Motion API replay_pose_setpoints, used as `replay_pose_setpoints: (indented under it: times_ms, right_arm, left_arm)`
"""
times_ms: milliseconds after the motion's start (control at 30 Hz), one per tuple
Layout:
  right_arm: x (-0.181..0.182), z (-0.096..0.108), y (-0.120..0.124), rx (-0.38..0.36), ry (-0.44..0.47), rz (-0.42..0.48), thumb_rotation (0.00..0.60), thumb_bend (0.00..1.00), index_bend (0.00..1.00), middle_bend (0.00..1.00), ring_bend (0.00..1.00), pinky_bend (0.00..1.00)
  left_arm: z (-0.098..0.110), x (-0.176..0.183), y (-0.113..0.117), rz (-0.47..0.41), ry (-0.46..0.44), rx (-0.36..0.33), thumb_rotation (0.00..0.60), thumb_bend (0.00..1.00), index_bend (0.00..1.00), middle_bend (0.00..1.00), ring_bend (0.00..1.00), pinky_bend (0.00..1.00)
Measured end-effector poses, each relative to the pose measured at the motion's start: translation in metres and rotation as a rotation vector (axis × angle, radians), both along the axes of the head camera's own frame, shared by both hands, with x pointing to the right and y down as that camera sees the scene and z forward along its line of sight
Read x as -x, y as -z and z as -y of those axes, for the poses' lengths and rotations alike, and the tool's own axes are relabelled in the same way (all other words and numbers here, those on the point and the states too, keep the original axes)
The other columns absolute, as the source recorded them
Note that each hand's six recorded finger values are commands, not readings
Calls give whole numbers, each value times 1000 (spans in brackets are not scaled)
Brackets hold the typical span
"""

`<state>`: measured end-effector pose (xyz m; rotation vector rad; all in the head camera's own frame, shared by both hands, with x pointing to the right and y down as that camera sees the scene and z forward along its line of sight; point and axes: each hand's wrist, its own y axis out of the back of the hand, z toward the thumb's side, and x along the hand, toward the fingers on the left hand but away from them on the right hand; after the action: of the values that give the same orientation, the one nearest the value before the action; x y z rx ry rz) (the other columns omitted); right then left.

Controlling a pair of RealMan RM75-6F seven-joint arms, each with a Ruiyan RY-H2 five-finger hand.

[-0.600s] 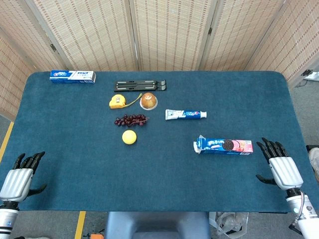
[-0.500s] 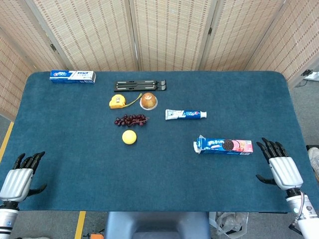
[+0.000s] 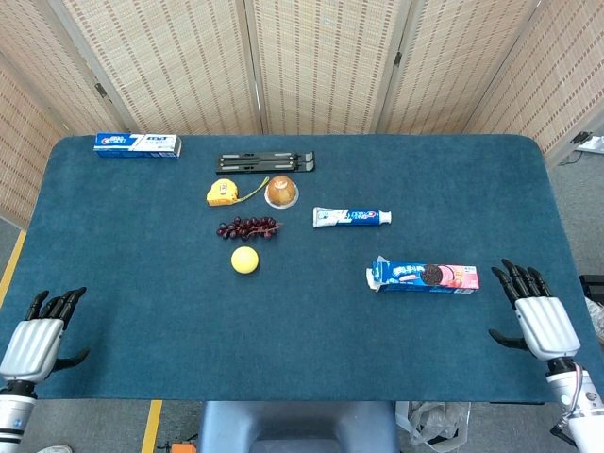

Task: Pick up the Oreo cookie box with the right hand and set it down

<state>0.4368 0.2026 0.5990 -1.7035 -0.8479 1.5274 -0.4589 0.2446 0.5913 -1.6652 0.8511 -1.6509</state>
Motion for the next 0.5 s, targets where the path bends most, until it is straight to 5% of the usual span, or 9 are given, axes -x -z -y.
replay_pose_setpoints:
  times_ms: [200,500]
  right_arm:
    - [-12,8,0,-4,-11,-9,600,217,0,0,2,0]
    - [-31,28,-29,134,15,-37,600,218,57,0,41,0]
  left_arm:
    - [1,1,-1,-6,4,7,600,231,31,159,185,9]
    - [3,-1,-7,11,1,24,600,230,31,159,185,6]
